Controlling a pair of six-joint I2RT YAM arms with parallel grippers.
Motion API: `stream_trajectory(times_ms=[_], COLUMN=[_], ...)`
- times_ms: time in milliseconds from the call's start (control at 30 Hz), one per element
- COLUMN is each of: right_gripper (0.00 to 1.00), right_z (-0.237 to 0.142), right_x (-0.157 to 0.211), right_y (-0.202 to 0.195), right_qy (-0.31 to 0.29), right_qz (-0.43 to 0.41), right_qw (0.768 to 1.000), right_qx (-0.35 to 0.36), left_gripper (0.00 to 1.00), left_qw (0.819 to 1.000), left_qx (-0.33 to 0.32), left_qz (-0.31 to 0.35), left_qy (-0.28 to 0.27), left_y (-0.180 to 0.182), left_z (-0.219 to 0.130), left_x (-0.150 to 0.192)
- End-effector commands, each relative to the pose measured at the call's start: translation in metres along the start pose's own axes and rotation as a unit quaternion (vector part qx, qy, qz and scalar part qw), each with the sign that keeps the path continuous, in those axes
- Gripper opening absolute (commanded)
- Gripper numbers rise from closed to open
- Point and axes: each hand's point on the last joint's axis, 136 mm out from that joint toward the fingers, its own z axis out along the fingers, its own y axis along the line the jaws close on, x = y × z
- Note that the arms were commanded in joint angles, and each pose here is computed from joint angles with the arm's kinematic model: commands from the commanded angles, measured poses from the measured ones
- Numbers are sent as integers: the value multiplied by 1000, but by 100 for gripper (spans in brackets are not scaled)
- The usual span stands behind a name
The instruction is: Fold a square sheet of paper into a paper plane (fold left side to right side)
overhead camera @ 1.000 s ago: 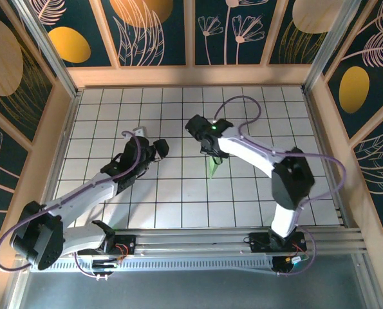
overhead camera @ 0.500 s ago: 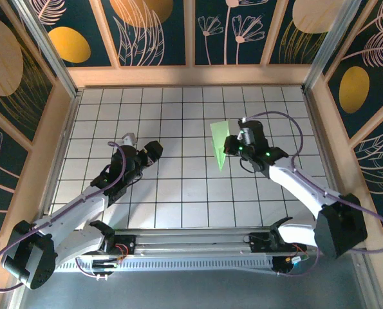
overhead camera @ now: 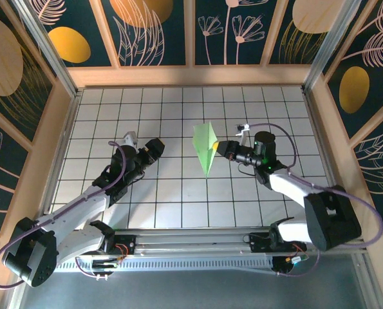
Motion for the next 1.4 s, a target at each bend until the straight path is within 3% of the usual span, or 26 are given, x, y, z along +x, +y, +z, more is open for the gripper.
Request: stream_trajectory(times_ms=[0, 500, 933, 1167, 1367], right_gripper=[0, 0, 0, 0, 0], right_z=[10, 98, 92, 88, 87], right_x=[5, 52, 65, 60, 55], right_y=[19, -48, -132, -123, -107], right_qy=[21, 96, 113, 106, 104], right_qz=[18, 71, 93, 82, 60], right_qw=[997, 993, 974, 978, 982], right_qx=[-75, 7, 172, 161, 145], left_gripper=[70, 68, 63, 62, 59], left_qw=[1000, 1000, 997, 996, 991], left_qx=[14, -15, -59, -67, -59], left_qz=[-5, 22, 35, 31, 38], left_qy=[7, 11, 26, 52, 110], left_y=[-5, 3, 20, 26, 26], left_z=[4, 3, 7, 18, 37], left_x=[1, 1, 7, 18, 39])
